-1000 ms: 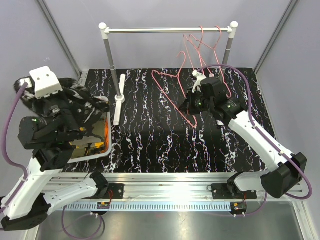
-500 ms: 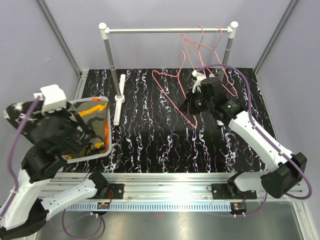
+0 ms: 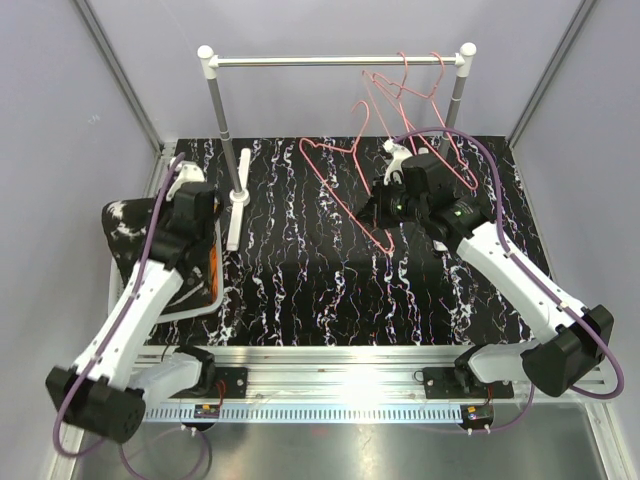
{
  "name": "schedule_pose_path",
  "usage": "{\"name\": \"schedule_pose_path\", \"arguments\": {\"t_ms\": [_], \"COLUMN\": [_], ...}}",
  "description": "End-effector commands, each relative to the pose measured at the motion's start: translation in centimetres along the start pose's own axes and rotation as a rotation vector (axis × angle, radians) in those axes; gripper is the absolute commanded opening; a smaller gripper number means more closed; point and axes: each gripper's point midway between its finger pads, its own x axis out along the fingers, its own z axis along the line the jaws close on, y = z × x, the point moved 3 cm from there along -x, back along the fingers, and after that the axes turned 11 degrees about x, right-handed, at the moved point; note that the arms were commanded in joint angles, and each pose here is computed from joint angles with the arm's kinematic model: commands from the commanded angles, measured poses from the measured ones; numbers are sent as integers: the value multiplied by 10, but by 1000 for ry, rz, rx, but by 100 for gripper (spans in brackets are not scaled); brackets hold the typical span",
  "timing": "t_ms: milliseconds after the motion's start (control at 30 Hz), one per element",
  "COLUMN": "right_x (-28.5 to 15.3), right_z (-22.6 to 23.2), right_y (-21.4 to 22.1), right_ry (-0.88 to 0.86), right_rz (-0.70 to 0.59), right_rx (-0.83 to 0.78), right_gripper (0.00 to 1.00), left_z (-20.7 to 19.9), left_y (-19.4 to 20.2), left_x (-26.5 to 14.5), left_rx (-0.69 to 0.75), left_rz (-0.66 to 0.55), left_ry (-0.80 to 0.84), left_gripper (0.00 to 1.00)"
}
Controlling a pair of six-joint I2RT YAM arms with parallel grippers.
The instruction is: Remove the trousers from the hanger
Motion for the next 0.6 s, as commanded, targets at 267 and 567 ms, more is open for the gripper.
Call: {"name": "schedule_pose_path", "arguments": {"t_ms": [267, 567], "right_x": [-2, -3], "right_z": [13, 11], "right_y": [-9, -11], "right_ry": [-76, -62], "right_rz": [-45, -50], "right_rx": [-14, -21], "right_gripper": [0, 0], "left_z": [-39, -81], "left_y": [-33, -43], "left_x": [76, 83], "left_rx": [-109, -136], "left_rz": [137, 194], "left_ry": [41, 275], "left_gripper": [0, 60]}}
